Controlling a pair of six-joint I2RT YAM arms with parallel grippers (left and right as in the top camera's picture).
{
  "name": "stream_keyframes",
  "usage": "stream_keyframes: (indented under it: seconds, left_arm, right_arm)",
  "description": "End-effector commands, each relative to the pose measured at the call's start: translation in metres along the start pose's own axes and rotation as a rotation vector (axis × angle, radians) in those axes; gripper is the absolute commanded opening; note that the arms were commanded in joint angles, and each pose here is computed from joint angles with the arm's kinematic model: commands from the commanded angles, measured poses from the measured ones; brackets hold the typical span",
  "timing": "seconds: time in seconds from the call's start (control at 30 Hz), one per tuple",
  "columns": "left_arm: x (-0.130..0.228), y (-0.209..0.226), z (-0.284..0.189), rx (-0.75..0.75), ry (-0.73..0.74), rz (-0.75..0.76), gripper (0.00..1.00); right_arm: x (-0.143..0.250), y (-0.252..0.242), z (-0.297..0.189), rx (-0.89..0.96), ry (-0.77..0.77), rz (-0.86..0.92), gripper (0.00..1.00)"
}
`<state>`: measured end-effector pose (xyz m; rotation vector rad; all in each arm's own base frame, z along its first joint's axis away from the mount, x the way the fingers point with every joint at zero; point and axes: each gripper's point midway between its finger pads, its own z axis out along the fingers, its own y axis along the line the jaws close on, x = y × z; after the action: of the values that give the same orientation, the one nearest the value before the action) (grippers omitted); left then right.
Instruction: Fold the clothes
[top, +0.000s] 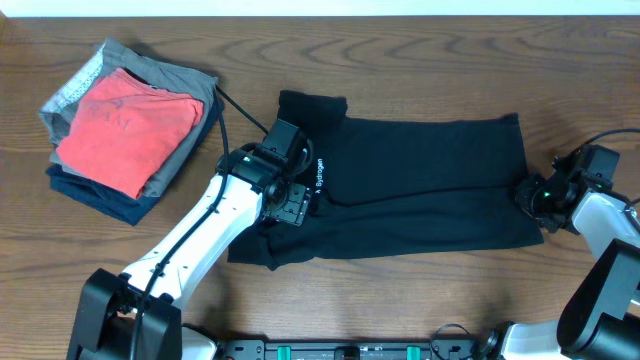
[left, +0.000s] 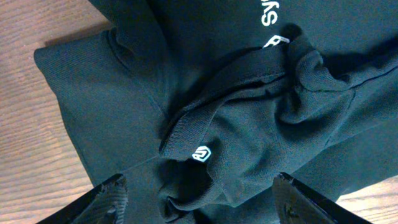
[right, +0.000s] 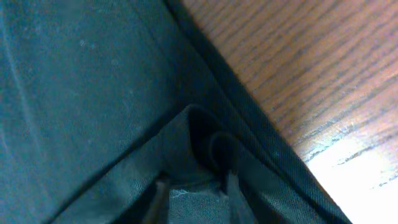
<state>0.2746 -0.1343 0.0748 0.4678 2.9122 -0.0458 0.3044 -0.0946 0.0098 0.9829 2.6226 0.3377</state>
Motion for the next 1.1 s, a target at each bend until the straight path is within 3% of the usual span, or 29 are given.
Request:
stream_keyframes:
  seconds: [0.0,0.1,0.47,0.73,1.07]
  left_arm:
    - [-0.005,0.002,-0.005,-0.006,-0.015,-0.015,0.76]
    - [-0.005,0.002,-0.005,-0.006,-0.015,-0.015,0.76]
    - [-0.004,0.003,-0.005,-0.007,-0.011,-0.015,0.76]
    - [-0.004,0.003,-0.005,-0.007,-0.012,-0.014,0.76]
    - [-0.003,0.003,-0.005,-0.007,-0.010,-0.015,0.76]
  right_arm:
    - [0.003,-0.003,0.002,-0.006,0.010,0.016,0.17]
    - [0.003,-0.003,0.002,-0.005,0.010,0.016,0.01]
    - [0.013,-0.002,-0.023,0.022,0.068,0.034,0.01]
    - [-0.021,0.007,-0.046,0.023,-0.095,0.016,0.01]
    - [0.002,0.008,-0.026,0.044,0.014,-0.023,0.01]
